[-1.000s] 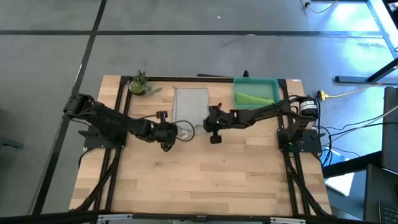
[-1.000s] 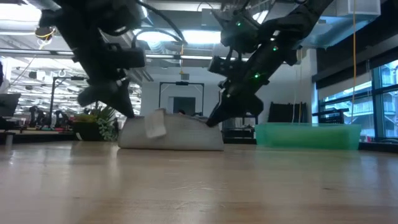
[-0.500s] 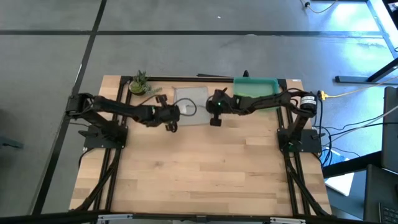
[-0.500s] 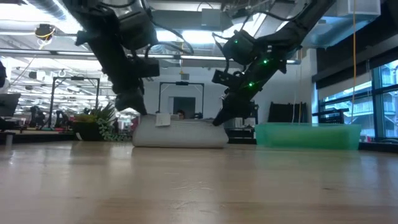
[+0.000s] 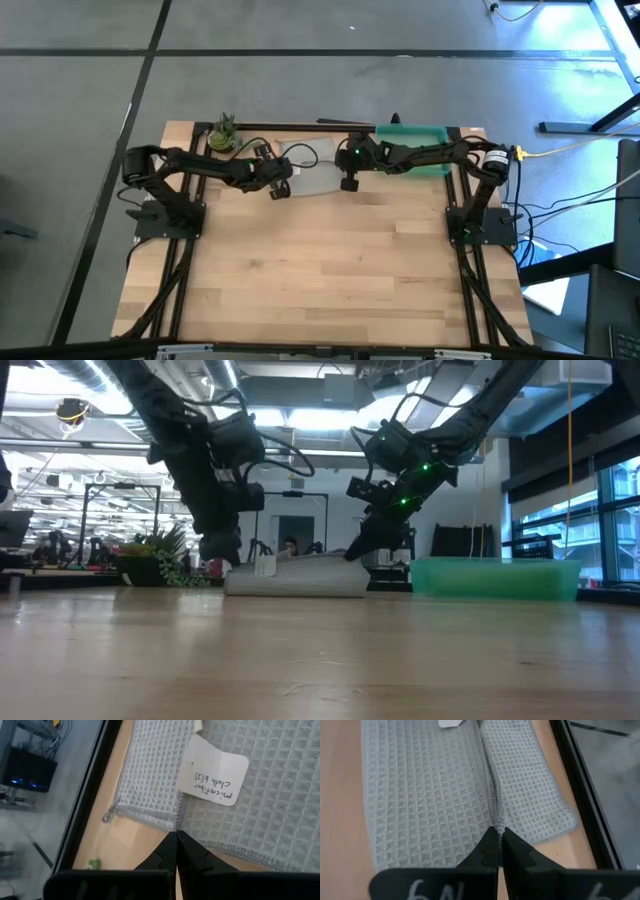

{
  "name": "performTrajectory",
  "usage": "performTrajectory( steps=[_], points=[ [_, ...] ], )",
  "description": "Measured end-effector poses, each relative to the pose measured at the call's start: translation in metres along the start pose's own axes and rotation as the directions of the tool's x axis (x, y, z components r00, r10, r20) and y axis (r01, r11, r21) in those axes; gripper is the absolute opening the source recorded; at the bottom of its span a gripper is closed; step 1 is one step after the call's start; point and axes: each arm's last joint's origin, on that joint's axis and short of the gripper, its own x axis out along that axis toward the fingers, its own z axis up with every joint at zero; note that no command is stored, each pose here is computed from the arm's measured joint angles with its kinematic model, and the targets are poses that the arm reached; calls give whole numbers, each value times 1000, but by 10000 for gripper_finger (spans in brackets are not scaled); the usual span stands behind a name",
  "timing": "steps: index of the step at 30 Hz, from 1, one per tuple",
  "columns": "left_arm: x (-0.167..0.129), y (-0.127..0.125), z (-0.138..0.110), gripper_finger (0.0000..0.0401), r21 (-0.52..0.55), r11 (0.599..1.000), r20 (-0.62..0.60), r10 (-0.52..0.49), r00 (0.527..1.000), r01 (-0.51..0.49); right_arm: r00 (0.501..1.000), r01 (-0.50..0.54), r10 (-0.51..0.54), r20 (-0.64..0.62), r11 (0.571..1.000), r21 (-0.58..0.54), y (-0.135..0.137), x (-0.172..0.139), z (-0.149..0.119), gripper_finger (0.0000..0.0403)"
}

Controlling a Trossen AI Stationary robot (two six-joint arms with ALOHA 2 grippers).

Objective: Roll microfiber towels into tight, uniform cylinder then place into a basket
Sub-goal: Roll the gray microfiber cloth

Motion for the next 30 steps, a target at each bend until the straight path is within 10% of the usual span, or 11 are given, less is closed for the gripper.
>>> performTrajectory(
  steps=[11,30],
  points=[
    [13,0,-1,0,-16,1000,-5,4,1000,-4,1000,13,-13,8,1000,8,-13,5,-7,9],
    [16,6,2,68,-56,998,22,26,999,-25,997,64,-65,43,998,16,-18,5,-4,126]
  ],
)
